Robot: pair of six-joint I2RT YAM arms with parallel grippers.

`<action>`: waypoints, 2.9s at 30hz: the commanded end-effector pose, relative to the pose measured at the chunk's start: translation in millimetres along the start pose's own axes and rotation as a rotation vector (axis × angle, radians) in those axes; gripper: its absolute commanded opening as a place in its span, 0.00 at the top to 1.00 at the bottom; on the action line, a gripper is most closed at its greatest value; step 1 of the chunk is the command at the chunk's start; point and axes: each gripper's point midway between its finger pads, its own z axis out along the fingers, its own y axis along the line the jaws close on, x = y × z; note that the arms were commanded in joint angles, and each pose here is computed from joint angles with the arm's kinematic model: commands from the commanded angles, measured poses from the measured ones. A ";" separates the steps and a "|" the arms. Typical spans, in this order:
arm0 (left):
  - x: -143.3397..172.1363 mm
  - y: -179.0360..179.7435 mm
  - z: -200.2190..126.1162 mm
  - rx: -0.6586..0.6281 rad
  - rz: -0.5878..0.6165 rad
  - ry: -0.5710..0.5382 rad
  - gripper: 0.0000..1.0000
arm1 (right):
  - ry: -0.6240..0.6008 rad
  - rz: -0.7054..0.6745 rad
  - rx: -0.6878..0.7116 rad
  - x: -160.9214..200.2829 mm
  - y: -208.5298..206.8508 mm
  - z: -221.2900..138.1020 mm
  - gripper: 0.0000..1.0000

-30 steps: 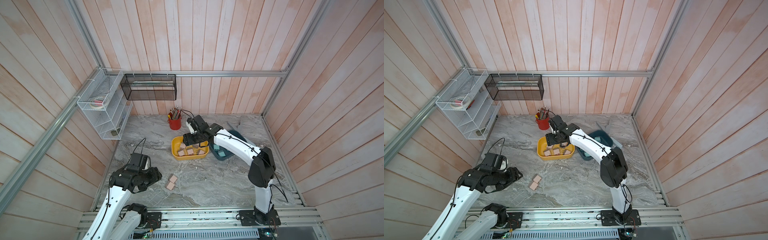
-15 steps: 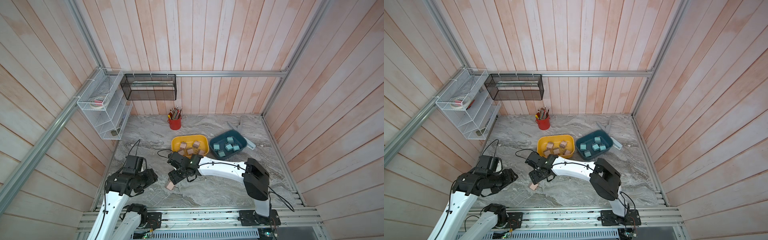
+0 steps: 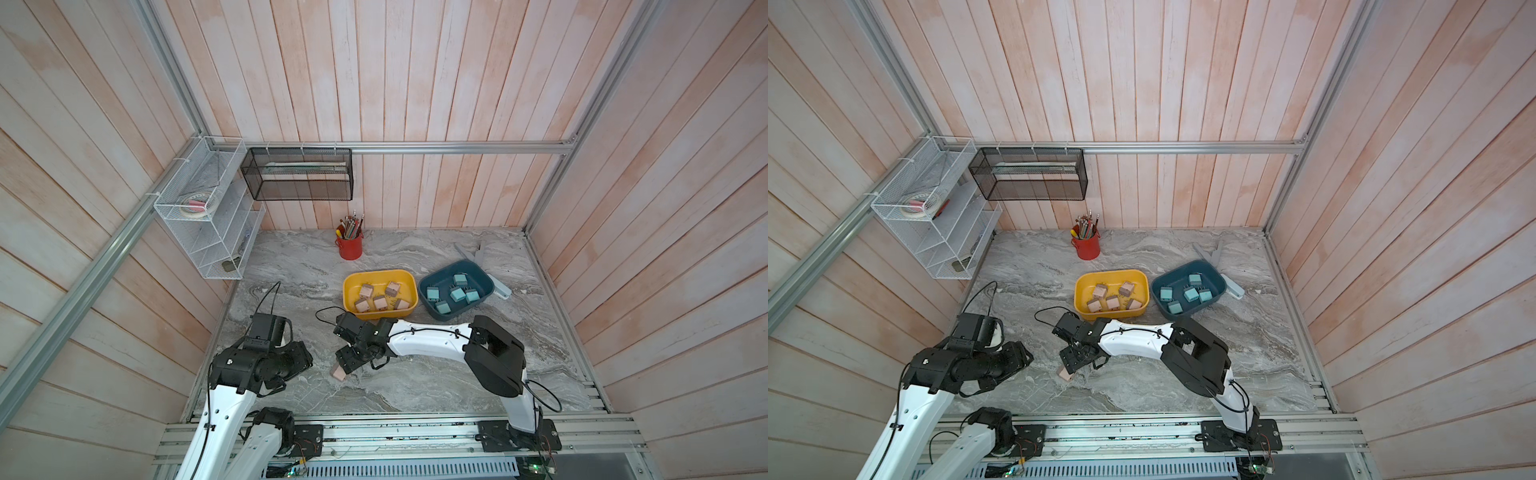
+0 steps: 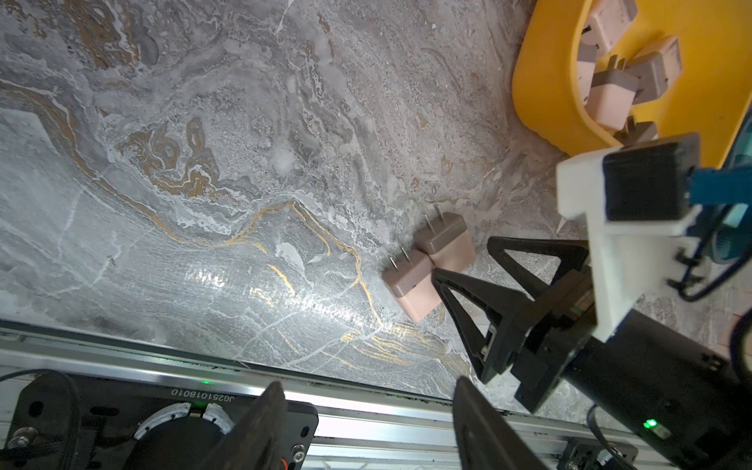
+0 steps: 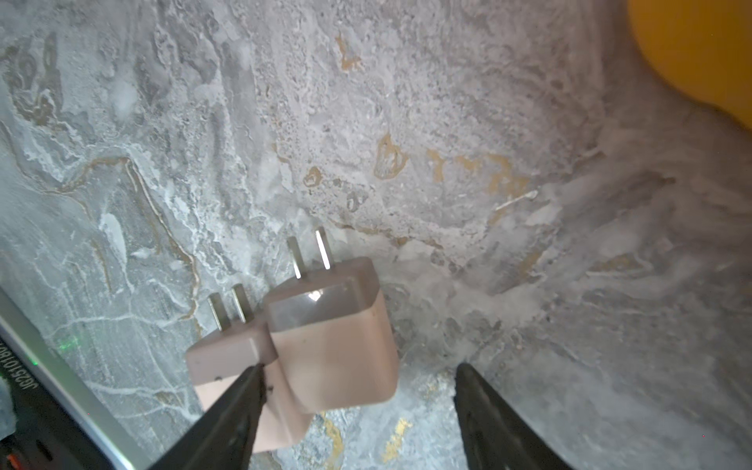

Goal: Place the plugs by color into the storage box
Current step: Pick up the plug from the center of the board, then place the plug in the storage box.

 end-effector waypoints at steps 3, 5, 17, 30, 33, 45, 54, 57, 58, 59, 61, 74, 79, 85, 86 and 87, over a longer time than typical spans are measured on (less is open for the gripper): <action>3.7 1.0 -3.2 0.010 -0.002 -0.001 0.33 | 0.047 0.007 0.049 17.8 -26.4 21.1 0.24; 3.8 1.1 -3.4 0.010 -0.002 -0.001 0.33 | 0.044 0.013 0.053 15.2 -31.9 24.3 0.24; 2.6 2.5 0.5 0.000 0.000 -0.001 0.33 | 0.030 -0.033 0.057 -0.9 -35.6 20.0 0.32; 0.1 1.8 8.5 0.001 -0.011 0.003 0.33 | 0.064 -0.104 0.028 7.2 -32.6 40.8 0.45; -0.6 1.8 11.1 0.002 -0.015 0.001 0.33 | 0.073 -0.100 0.028 9.7 -32.7 39.9 0.55; -7.4 -3.6 21.3 0.019 -0.041 0.001 0.33 | -0.103 0.020 0.009 -56.7 -49.8 -57.3 0.63; -21.7 -11.5 28.1 0.014 -0.030 0.002 0.33 | -0.236 0.120 0.089 -137.5 -141.7 -108.3 0.63; -22.8 -11.0 29.9 0.004 -0.025 0.007 0.33 | -0.237 0.149 0.126 -151.7 -181.0 -103.7 0.63; -23.2 -11.0 30.4 0.002 -0.023 0.009 0.33 | -0.229 0.154 0.134 -154.7 -192.5 -100.3 0.63; -23.8 -11.2 30.4 0.000 -0.023 0.011 0.33 | -0.217 0.156 0.142 -155.9 -201.4 -95.6 0.63; -25.5 -11.6 30.6 -0.005 -0.021 0.014 0.33 | -0.196 0.153 0.159 -159.8 -216.6 -86.4 0.63; -31.2 -15.0 35.2 -0.013 -0.004 0.033 0.33 | -0.237 0.181 0.109 -184.9 -221.7 -34.0 0.63; -31.7 -16.0 35.2 -0.014 0.004 0.040 0.33 | -0.254 0.198 0.111 -189.2 -216.2 -20.2 0.63; -30.4 -16.0 34.1 -0.012 0.012 0.043 0.33 | -0.227 0.187 0.138 -173.1 -208.6 1.8 0.63; -30.1 -16.1 33.7 -0.009 0.011 0.043 0.33 | -0.228 0.192 0.138 -170.5 -207.9 3.6 0.63; -29.4 -16.0 33.5 -0.010 0.013 0.045 0.33 | -0.235 0.200 0.138 -168.5 -207.8 4.2 0.63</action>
